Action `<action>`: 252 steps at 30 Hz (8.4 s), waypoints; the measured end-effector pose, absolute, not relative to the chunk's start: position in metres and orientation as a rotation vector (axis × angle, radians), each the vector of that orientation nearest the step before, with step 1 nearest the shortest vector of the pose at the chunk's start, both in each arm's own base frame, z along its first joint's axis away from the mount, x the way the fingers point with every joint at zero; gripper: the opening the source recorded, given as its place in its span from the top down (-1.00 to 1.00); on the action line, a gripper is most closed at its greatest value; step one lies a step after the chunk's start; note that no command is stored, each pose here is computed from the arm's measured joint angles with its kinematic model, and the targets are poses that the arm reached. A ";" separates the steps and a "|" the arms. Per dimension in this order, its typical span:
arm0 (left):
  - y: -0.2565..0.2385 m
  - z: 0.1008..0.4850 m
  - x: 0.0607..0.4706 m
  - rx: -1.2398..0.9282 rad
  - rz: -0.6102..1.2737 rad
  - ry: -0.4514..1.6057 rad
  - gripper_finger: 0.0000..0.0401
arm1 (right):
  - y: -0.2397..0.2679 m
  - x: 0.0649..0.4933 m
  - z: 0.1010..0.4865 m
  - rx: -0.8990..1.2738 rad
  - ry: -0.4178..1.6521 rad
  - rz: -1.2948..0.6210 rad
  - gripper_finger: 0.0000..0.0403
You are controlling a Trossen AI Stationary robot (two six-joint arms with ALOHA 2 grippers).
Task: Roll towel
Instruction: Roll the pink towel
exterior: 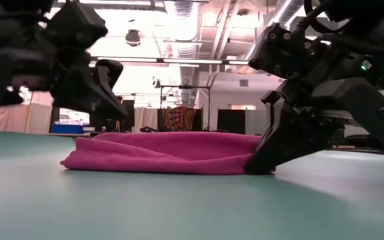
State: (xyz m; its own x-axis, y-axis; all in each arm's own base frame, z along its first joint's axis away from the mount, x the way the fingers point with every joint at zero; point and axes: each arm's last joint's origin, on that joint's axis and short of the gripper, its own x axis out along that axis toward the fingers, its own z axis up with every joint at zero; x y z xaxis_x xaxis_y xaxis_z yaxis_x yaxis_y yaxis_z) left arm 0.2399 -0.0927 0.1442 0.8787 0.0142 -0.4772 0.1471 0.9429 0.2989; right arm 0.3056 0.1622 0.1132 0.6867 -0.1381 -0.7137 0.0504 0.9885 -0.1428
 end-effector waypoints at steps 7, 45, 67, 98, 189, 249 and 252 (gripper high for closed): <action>-0.085 0.119 0.252 0.407 -0.076 0.539 1.00 | 0.162 0.303 0.122 -0.096 0.817 -0.077 0.97; -0.076 0.092 0.259 0.154 -0.194 0.647 1.00 | 0.162 0.314 0.178 0.170 0.751 0.073 0.96; -0.072 0.191 0.241 0.379 -0.203 0.247 1.00 | 0.159 0.308 0.173 0.222 0.818 -0.014 0.95; -0.060 0.103 0.350 0.347 -0.439 0.451 1.00 | 0.166 0.303 0.172 0.181 0.828 0.007 0.95; -0.239 0.114 0.217 0.880 0.053 0.581 -0.08 | 0.123 0.334 0.118 0.272 0.891 -0.241 0.95; -0.237 0.111 0.234 0.931 0.175 0.569 -0.08 | 0.128 0.332 0.118 0.264 0.889 -0.227 0.95; -0.233 0.109 0.234 0.886 0.186 0.576 -0.02 | 0.128 0.332 0.118 0.263 0.889 -0.225 0.95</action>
